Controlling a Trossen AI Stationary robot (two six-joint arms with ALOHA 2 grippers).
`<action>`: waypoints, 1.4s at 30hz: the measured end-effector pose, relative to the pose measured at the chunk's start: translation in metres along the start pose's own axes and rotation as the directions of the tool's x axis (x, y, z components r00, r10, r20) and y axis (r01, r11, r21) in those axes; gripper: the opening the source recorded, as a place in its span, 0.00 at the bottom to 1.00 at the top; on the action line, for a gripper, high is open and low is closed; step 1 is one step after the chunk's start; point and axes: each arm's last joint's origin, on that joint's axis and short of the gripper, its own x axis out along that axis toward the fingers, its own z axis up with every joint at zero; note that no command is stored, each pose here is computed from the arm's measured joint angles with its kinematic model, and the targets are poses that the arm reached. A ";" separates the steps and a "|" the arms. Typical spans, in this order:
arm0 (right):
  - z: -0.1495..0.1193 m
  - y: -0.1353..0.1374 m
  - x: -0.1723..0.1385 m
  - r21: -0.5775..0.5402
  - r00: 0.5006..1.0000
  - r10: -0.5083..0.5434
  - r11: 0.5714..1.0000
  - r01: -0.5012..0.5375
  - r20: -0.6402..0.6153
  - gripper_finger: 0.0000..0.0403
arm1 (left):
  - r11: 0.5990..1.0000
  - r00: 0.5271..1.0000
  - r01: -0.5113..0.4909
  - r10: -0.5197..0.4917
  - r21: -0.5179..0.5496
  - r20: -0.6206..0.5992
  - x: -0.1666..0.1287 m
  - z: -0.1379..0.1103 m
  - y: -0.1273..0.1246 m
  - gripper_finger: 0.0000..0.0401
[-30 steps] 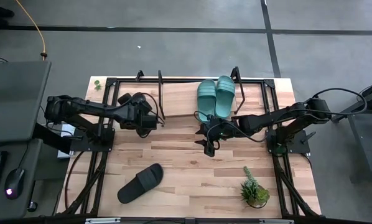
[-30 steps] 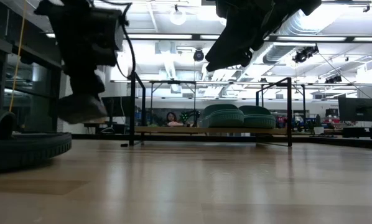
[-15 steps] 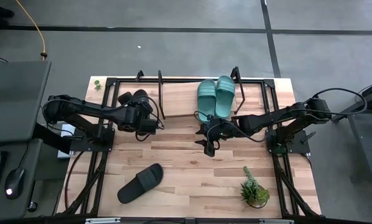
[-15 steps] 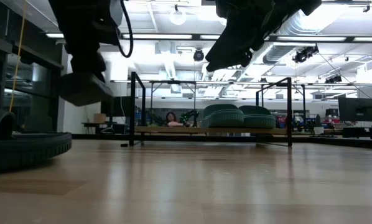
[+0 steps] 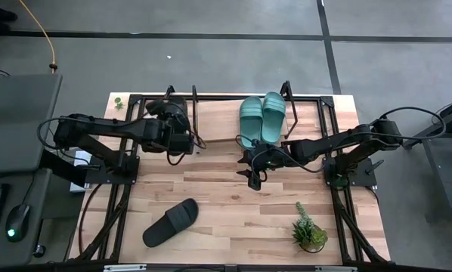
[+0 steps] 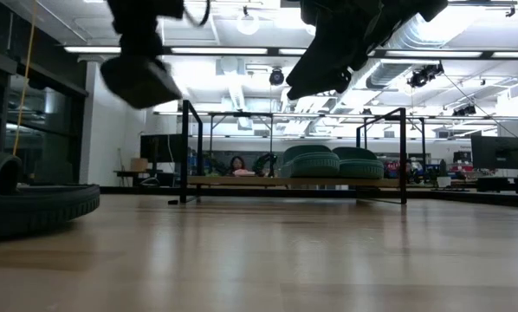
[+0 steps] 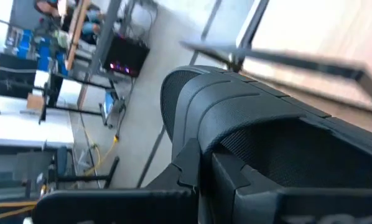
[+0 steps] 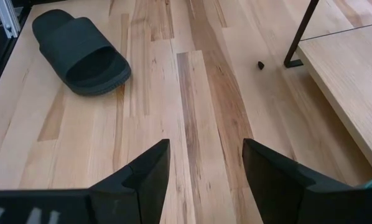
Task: Pick and place slides into the shelf
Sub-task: Put the top black slipper on the shelf
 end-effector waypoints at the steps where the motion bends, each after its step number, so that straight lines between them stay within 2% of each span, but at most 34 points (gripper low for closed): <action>1: 0.000 0.000 0.000 0.000 1.000 0.000 1.000 0.000 0.000 0.48 | 1.000 1.000 -0.002 0.002 -0.004 0.017 -0.003 0.004 0.005 0.00; 9: 0.000 0.000 0.000 0.000 1.000 0.000 1.000 0.000 0.000 0.48 | 1.000 0.991 0.004 -0.003 -0.009 0.135 -0.019 0.034 0.036 0.00; 15: 0.000 0.000 0.000 0.000 1.000 0.000 1.000 0.000 0.001 0.48 | 1.000 0.990 0.020 -0.019 -0.007 0.139 0.005 0.057 0.039 0.00; 21: 0.000 0.000 0.000 -0.004 1.000 0.000 1.000 0.000 0.002 0.48 | 0.999 0.996 0.033 -0.032 -0.011 0.084 0.038 0.074 0.024 0.00; 26: 0.000 0.000 0.000 -0.004 1.000 0.000 1.000 0.000 0.002 0.48 | 0.998 0.995 0.022 -0.027 0.058 0.096 0.054 0.091 -0.001 0.00; 35: 0.000 0.000 0.000 -0.004 1.000 0.000 1.000 0.000 0.002 0.48 | 0.999 0.989 0.031 -0.035 0.030 0.144 0.063 0.119 -0.017 0.00; 42: 0.000 0.000 0.000 0.000 1.000 0.000 1.000 0.000 0.000 0.48 | 0.999 0.989 0.043 -0.044 0.009 0.144 0.074 0.127 -0.025 0.00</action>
